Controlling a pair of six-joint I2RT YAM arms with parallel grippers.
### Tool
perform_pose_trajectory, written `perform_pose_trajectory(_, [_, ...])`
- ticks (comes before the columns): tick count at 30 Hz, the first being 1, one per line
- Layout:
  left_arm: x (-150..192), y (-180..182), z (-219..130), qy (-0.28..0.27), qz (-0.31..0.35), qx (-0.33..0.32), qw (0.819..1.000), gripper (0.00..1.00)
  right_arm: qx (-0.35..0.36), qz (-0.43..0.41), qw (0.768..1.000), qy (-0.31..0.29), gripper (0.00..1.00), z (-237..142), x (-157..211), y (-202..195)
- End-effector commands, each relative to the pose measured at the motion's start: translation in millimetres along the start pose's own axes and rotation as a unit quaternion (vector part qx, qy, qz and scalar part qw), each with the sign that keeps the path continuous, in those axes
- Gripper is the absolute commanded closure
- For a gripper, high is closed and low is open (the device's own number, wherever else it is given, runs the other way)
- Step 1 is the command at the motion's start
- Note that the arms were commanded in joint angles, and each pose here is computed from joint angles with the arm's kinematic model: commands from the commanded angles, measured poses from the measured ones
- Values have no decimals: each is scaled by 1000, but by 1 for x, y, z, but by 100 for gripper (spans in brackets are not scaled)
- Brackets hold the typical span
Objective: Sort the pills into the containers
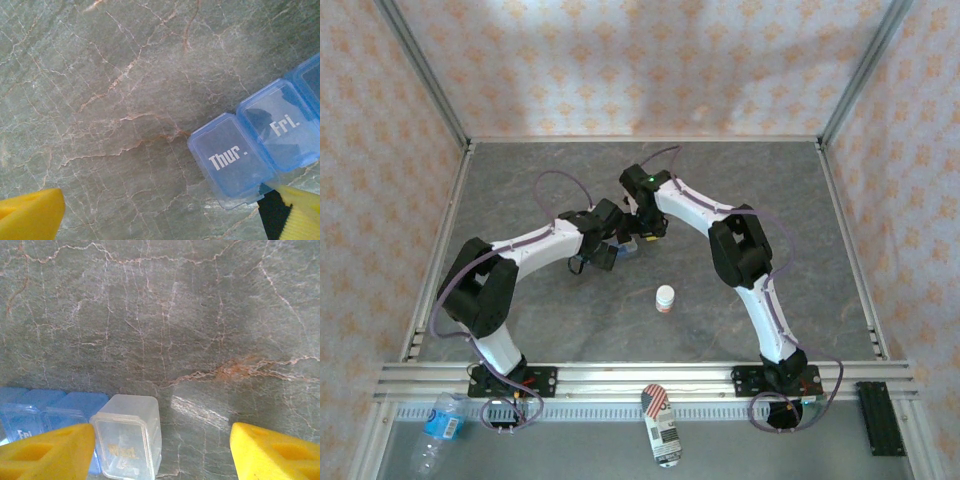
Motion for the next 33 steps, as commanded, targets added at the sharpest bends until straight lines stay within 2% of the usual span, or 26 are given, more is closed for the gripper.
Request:
perform_pose_trajectory(1, [-20,11,-6,-28,-16,-22,999,0,50,4,998,38,28,23,20,-18])
perform_pose_trajectory(9, [-29,16,-8,-31,-20,-23,999,0,55,2,997,46,29,30,25,-20])
perform_pose_trajectory(33, [-50,29,17,-16,-57,-10,998,0,68,-1,996,57,29,38,33,-24])
Point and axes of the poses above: each hand's point on the last joint's axis, 136 mm out from that joint toward the fingers, its own z axis out along the fingers, its own y axis along the line the jaws close on, x = y × z, the point moved 2 cm from there along -z, back along the fingers, and after that the axes turned 6 degrees about -z, right-handed, at the moved point
